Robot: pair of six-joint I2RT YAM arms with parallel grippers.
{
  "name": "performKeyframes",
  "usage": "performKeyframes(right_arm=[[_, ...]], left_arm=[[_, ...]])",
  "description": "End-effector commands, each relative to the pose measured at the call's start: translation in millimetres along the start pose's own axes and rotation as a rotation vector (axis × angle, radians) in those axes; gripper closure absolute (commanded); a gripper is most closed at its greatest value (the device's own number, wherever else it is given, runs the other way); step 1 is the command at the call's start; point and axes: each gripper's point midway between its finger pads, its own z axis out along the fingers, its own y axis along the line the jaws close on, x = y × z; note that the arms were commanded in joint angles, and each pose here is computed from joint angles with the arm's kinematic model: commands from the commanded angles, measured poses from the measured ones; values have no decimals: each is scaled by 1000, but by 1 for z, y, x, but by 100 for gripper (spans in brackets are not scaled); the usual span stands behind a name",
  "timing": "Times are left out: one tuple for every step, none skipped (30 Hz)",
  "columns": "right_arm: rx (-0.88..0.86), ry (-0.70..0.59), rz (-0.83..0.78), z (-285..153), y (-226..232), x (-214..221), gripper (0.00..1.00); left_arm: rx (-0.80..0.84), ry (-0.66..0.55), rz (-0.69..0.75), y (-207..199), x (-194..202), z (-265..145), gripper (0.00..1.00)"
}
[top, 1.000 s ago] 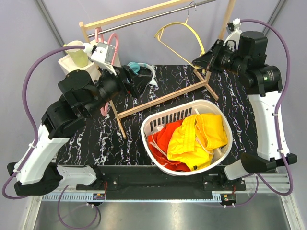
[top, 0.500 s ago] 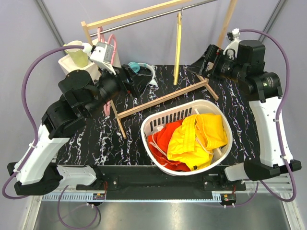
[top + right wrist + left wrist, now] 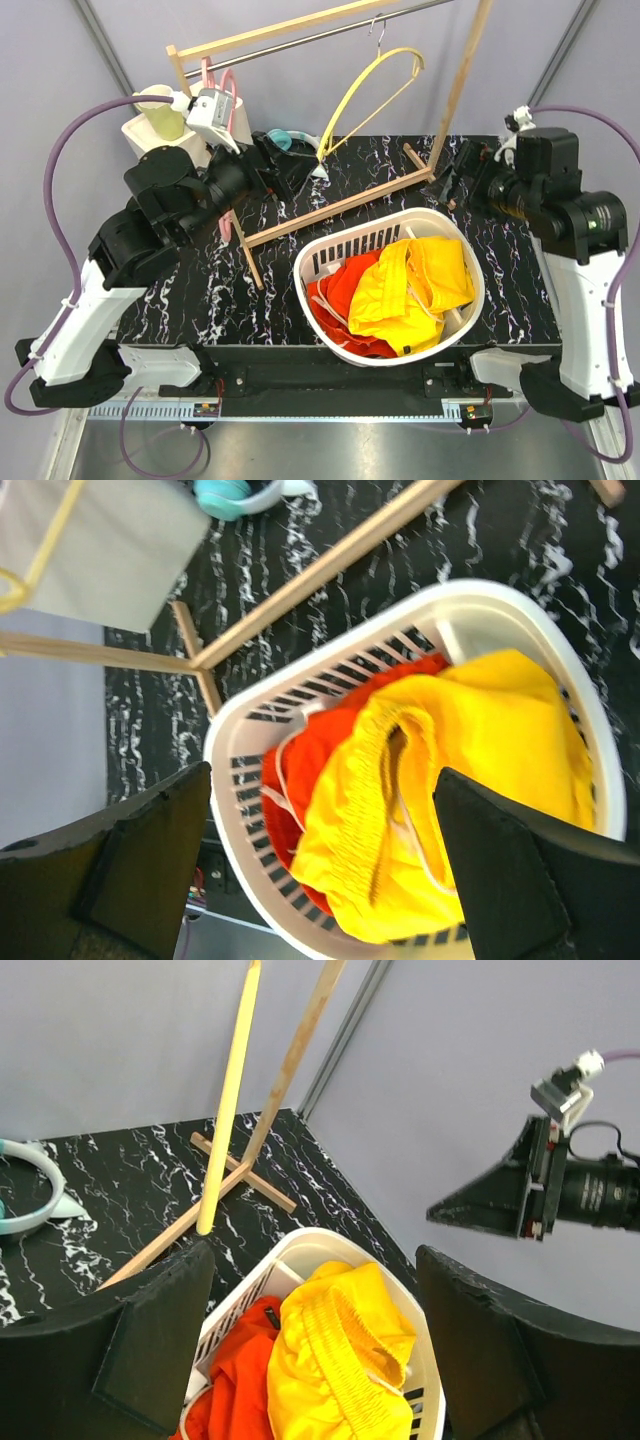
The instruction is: Remove the shorts from the hanger
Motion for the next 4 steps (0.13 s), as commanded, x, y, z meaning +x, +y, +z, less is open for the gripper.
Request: performKeyframes(right_arm=[[100, 1, -38, -28, -30, 22, 0], [97, -4, -40, -32, -30, 23, 0], [85, -4, -40, -35, -27, 23, 0], [64, -24, -42, -42, -22, 19, 0]], left_arm=[[21, -26, -81, -7, -7, -1, 16], [24, -30, -91, -8, -8, -1, 16], [39, -34, -102, -11, -10, -3, 16], [63, -60, -110, -17, -20, -6, 15]])
